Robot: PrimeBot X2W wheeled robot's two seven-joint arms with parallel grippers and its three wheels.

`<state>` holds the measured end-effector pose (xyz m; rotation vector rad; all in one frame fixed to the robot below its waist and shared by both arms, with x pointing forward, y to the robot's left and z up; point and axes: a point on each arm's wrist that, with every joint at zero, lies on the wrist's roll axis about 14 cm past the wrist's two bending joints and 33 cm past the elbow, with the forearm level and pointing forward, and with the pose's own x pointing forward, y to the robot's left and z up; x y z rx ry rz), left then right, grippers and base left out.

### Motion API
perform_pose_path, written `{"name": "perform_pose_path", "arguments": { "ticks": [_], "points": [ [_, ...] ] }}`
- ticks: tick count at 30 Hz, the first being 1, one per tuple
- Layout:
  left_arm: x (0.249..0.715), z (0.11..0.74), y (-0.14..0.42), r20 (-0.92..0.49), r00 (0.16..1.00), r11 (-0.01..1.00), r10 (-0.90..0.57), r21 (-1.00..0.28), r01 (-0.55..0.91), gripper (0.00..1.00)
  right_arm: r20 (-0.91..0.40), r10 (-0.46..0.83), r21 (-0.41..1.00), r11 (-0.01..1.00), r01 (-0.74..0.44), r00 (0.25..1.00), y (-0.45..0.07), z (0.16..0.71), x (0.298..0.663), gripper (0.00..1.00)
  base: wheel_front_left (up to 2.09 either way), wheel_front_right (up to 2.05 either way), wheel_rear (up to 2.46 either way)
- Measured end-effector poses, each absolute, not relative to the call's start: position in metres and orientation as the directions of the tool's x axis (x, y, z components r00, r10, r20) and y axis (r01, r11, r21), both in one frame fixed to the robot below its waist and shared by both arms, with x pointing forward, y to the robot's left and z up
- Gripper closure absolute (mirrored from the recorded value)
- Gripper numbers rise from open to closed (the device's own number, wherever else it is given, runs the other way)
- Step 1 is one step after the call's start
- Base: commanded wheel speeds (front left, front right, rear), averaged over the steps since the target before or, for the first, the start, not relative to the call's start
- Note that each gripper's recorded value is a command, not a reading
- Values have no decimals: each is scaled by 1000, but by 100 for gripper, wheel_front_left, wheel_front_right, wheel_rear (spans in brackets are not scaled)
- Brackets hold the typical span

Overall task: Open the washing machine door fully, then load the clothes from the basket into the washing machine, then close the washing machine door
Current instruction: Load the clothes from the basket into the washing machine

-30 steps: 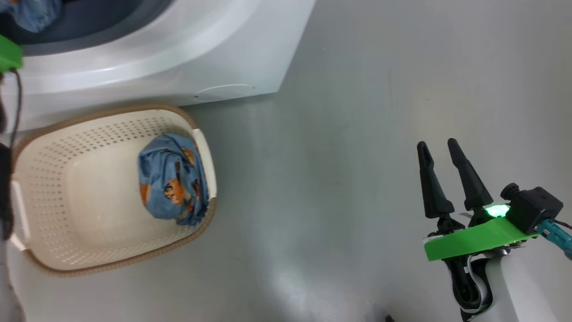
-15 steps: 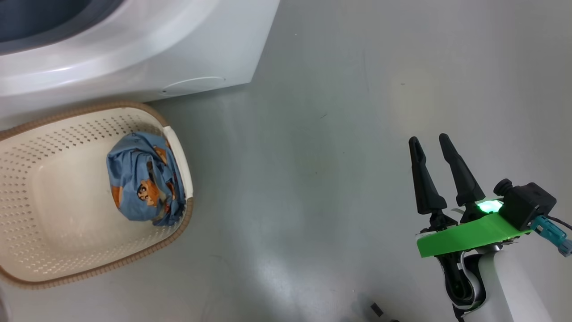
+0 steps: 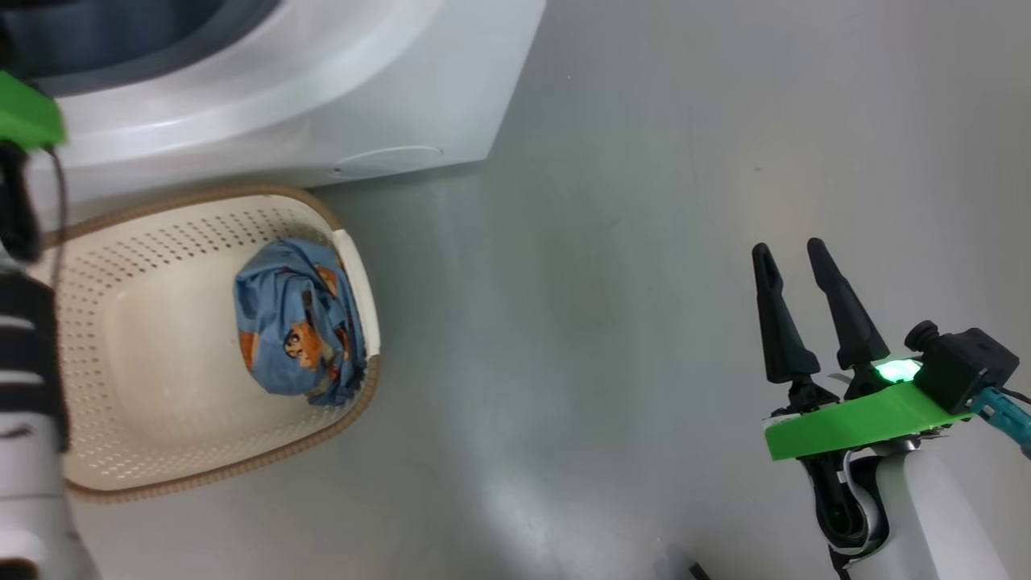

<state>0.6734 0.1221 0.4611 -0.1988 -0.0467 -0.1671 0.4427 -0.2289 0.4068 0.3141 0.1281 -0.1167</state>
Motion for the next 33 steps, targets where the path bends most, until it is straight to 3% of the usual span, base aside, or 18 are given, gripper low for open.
{"name": "perform_pose_path", "arguments": {
  "ticks": [25,33],
  "points": [
    [539,459,170,-10,999,977,-51,-206,48,0,-49,31,275,961,-16,998,-207,447,442,0,0,0,0],
    [488,459,183,-30,999,983,-26,-182,20,0,-39,52,273,961,-39,998,-201,456,428,0,0,0,0]
  ]
}}
